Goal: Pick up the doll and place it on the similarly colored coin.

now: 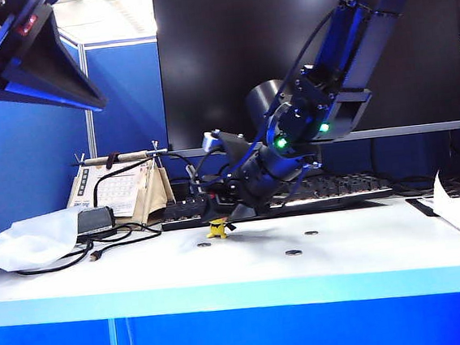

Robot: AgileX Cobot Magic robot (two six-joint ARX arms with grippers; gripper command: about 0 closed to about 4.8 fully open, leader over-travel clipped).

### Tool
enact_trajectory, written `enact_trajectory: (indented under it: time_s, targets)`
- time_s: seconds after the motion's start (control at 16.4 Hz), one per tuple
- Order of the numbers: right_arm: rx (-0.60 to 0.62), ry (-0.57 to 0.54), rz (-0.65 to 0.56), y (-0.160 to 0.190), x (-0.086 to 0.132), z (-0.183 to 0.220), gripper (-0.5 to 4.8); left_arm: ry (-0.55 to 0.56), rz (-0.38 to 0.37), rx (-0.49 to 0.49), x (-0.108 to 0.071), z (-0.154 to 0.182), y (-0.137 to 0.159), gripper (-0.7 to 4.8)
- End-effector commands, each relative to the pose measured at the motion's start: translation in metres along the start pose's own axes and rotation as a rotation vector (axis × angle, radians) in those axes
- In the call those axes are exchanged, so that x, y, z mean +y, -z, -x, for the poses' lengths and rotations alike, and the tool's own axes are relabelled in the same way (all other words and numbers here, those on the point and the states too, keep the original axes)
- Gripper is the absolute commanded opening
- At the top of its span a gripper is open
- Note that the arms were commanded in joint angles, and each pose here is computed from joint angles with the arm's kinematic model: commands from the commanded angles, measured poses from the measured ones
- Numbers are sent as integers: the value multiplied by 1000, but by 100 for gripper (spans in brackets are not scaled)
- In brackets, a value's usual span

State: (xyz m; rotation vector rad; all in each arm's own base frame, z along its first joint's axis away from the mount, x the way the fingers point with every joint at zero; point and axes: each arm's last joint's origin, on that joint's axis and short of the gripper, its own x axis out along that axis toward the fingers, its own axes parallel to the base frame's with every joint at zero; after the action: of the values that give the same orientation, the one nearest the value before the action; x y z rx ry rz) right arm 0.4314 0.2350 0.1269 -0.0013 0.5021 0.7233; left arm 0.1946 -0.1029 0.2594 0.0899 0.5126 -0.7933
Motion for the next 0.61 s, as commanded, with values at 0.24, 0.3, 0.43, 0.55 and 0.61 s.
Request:
enact_trajectory:
  time_s: [0.24, 0.3, 0.43, 0.55, 0.61]
  targets:
    - [-38, 3, 20, -16, 1, 1, 275, 17, -8, -21, -1, 2, -3, 26]
    - [-47, 2, 22, -22, 1, 1, 275, 30, -9, -25, -1, 2, -3, 26]
    - [-54, 2, 24, -29, 1, 1, 275, 29, -11, -30, -1, 2, -3, 26]
    - [-53, 2, 24, -31, 1, 1, 275, 28, -14, -38, -1, 2, -4, 26]
    - [-46, 3, 22, -31, 1, 1, 275, 28, -16, -43, -1, 2, -5, 26]
